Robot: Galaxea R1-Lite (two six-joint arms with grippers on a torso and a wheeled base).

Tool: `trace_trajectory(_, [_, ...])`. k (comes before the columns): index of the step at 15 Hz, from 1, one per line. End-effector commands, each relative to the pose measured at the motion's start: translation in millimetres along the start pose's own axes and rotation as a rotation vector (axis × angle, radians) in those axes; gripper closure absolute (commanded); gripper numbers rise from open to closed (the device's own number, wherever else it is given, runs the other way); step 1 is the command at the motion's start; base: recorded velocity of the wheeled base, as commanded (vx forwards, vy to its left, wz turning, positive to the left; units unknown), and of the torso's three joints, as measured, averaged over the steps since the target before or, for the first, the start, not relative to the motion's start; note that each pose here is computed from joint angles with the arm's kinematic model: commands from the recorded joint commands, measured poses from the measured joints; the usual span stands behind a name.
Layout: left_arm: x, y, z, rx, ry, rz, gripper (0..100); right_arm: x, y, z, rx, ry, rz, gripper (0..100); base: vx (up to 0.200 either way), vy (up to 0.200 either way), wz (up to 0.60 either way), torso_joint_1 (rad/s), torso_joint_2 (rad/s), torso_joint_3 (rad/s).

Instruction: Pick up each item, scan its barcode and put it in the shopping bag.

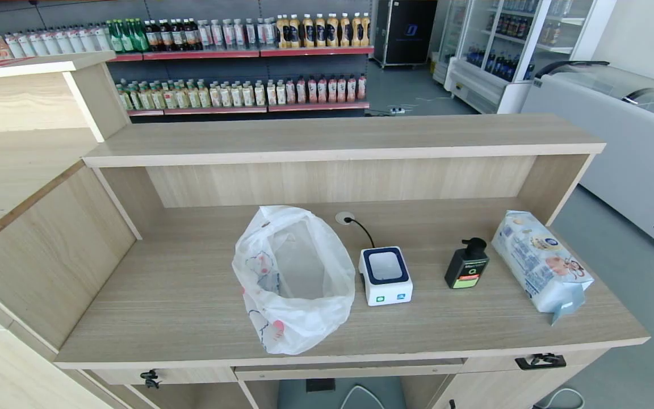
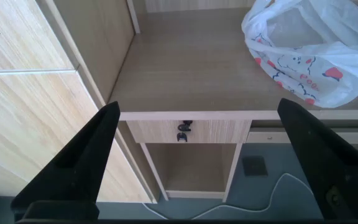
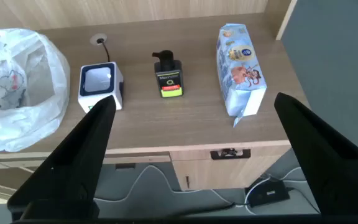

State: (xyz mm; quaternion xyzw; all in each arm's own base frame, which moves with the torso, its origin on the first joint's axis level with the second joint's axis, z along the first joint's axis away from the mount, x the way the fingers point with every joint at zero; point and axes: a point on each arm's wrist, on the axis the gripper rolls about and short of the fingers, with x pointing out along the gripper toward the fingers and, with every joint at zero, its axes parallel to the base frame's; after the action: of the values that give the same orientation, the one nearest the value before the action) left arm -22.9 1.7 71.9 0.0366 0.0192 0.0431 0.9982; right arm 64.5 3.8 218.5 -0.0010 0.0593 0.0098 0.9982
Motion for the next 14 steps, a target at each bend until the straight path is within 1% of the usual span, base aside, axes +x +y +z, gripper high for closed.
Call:
trace_trajectory(1, [0,0.0,-0.1,0.0,0.0,0.0,0,110,-4,11,-0.031,0.124,-0.027,0,0.0,0.0,0.0,0.0,0.0,0.0])
trace_trajectory(2, [0,0.0,-0.1,0.0,0.0,0.0,0,125,-6,6,-0.053,0.141,0.022,0,0.0,0.0,0.0,0.0,0.0,0.0])
trace_trajectory(3, [0,0.0,0.0,0.0,0.0,0.001,0,137,-12,-1,-0.075,0.169,0.032,0,0.0,0.0,0.0,0.0,0.0,0.0])
trace_trajectory(4, [0,0.0,-0.1,0.0,0.0,0.0,0,151,-21,-12,-0.106,0.215,0.03,0,0.0,0.0,0.0,0.0,0.0,0.0])
trace_trajectory(5, [0,0.0,-0.1,0.0,0.0,0.0,0,163,-31,-20,-0.135,0.236,0.034,0,0.0,0.0,0.0,0.0,0.0,0.0])
trace_trajectory(7, [0,0.0,0.0,0.0,0.0,0.001,0,176,-44,-29,-0.178,0.241,0.086,0,0.0,0.0,0.0,0.0,0.0,0.0])
trace_trajectory(8, [0,0.0,-0.1,0.0,0.0,0.0,0,183,-47,-34,-0.196,0.246,0.115,0,0.0,0.0,0.0,0.0,0.0,0.0])
trace_trajectory(11, [0,0.0,0.0,0.0,0.0,0.001,0,199,-50,-53,-0.191,0.315,0.13,0,0.0,0.0,0.0,0.0,0.0,0.0])
trace_trajectory(14, [0,0.0,-0.1,0.0,0.0,0.0,0,221,-53,-63,-0.205,0.32,0.142,0,0.0,0.0,0.0,0.0,0.0,0.0])
